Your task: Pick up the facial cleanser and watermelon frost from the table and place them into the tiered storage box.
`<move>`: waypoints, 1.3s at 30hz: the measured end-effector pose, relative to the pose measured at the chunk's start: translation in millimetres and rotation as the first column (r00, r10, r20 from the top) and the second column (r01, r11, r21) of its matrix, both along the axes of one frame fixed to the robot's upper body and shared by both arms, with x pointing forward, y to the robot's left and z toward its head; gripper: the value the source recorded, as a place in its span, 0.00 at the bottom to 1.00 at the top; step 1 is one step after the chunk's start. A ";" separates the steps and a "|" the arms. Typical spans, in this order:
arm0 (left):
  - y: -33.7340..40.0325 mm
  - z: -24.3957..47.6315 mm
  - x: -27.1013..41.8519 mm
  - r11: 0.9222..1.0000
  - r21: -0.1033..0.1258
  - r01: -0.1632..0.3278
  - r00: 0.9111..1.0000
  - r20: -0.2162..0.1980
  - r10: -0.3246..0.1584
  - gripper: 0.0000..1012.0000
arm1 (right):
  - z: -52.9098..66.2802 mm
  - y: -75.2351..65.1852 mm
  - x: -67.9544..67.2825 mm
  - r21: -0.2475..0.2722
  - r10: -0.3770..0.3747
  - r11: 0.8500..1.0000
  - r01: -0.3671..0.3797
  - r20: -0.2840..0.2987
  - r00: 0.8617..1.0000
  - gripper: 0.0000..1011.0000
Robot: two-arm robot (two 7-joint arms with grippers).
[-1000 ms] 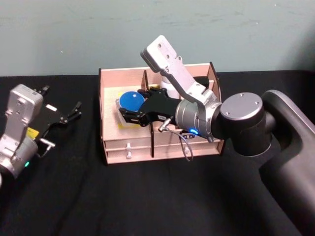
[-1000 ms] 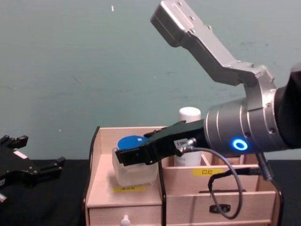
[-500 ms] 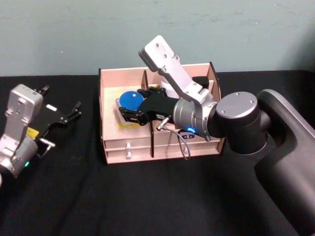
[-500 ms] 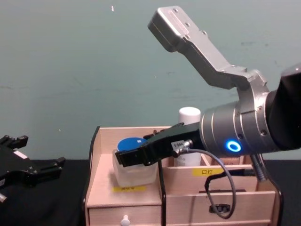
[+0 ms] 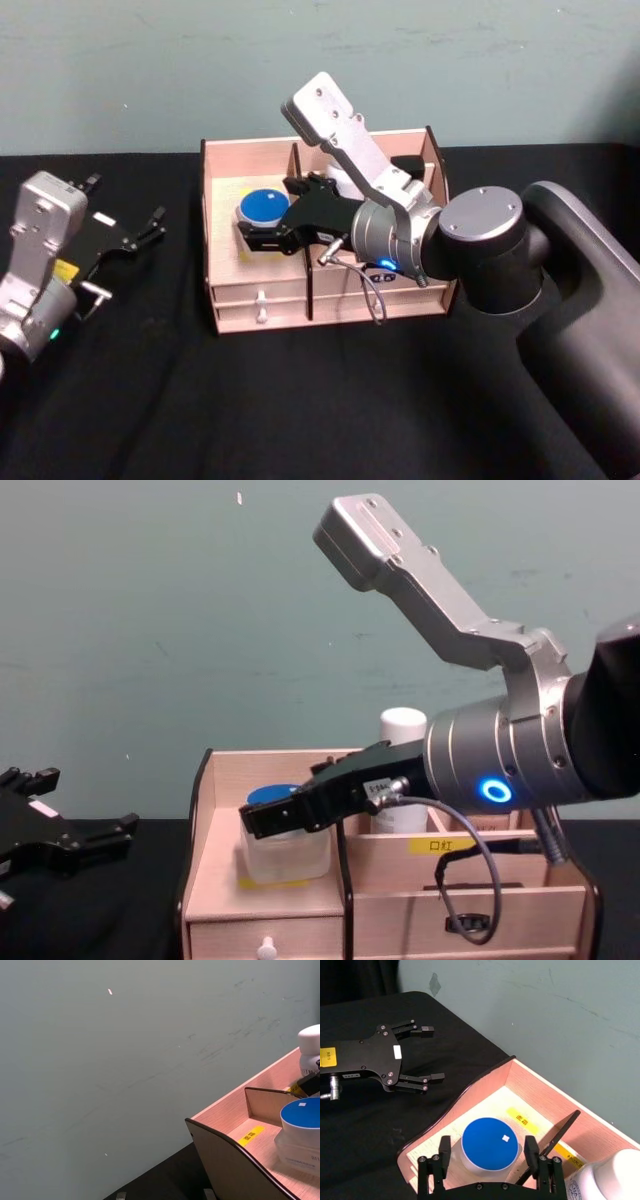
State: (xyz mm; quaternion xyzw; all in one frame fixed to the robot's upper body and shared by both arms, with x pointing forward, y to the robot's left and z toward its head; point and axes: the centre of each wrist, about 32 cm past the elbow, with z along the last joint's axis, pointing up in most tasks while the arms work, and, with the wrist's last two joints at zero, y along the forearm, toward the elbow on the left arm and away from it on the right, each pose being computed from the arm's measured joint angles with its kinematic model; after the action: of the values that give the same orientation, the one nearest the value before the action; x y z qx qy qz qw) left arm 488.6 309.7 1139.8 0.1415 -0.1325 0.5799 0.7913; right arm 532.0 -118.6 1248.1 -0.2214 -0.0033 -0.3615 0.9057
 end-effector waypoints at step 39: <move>0.0 0.0 0.0 1.000 0.000 0.000 1.000 0.000 0.000 0.99 | 17.6 -76.4 -44.1 0.125 -0.288 0.957 0.261 0.321 0.902 0.99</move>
State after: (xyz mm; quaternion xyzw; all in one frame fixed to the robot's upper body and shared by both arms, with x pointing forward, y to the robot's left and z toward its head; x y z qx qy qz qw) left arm 488.6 309.7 1139.8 0.1415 -0.1324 0.5799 0.7913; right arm 487.8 -195.0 1265.8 -0.1190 -0.1122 -0.5176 0.8399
